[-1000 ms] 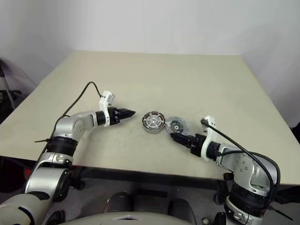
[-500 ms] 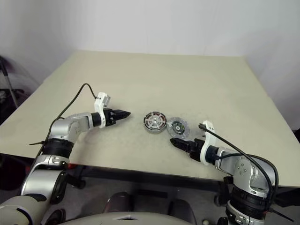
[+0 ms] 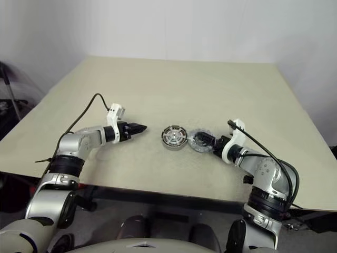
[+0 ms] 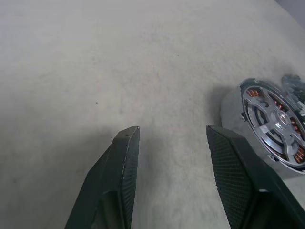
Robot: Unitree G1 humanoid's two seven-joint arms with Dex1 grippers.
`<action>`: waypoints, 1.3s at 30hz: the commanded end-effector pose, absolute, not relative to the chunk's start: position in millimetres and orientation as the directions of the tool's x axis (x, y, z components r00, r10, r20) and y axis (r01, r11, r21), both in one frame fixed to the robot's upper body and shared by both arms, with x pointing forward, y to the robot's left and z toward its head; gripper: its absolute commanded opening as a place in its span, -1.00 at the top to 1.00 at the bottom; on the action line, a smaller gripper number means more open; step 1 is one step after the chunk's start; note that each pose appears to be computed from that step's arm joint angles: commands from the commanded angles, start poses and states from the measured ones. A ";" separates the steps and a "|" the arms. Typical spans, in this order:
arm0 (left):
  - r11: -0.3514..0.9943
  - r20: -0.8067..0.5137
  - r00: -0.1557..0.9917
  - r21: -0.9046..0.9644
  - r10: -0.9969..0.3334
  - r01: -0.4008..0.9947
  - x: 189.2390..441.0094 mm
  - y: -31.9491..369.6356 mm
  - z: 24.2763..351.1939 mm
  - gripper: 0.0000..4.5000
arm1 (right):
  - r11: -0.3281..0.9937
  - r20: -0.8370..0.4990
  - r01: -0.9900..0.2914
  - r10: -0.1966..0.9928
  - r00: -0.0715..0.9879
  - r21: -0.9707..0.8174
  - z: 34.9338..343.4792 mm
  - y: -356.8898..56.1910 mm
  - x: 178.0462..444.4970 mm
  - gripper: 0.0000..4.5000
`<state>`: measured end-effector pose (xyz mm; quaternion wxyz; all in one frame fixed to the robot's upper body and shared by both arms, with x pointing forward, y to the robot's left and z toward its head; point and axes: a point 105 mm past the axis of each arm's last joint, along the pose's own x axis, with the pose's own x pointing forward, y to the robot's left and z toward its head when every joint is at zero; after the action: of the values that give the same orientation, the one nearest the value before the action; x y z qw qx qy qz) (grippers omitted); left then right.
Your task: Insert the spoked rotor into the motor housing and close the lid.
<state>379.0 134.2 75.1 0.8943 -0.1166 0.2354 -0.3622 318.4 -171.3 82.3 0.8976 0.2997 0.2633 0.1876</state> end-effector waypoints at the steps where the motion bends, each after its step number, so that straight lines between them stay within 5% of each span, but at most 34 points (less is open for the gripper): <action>1: 0.709 -0.295 0.646 -0.341 -0.704 0.617 382.8 133.0 90.4 -0.05 | 0.726 -0.261 -0.285 0.540 0.800 0.626 114.1 -160.3 327.3 -0.98; 16: 0.802 -0.295 0.749 -0.296 -0.593 0.519 408.5 165.7 98.9 -0.05 | 0.640 -0.206 -0.575 0.740 0.640 0.510 181.2 -67.1 310.4 -0.98; 22: 0.798 -0.293 0.746 -0.300 -0.598 0.522 406.8 161.1 94.3 -0.05 | 0.695 -0.291 -0.528 0.700 0.652 0.487 167.7 -71.1 316.7 -0.98; 26: 0.789 -0.293 0.736 -0.310 -0.610 0.530 403.3 158.0 91.6 -0.05 | 0.752 -0.276 -0.601 0.659 0.700 0.270 171.0 -83.3 319.1 -0.98; 32: 0.757 -0.281 0.706 -0.322 -0.650 0.568 398.0 150.1 92.1 -0.05 | 0.629 -0.315 -0.773 0.720 0.618 -0.079 145.0 -92.3 303.9 -0.98; 39: 0.679 -0.276 0.622 -0.235 -0.733 0.695 384.3 132.2 98.6 -0.05 | 0.517 -0.360 -0.839 0.760 0.542 -0.170 110.9 -85.1 299.5 -0.98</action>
<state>385.0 136.7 83.5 0.9005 -0.0816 0.2030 -0.3758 297.8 -88.2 104.1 0.8639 -0.1490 0.1481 0.4577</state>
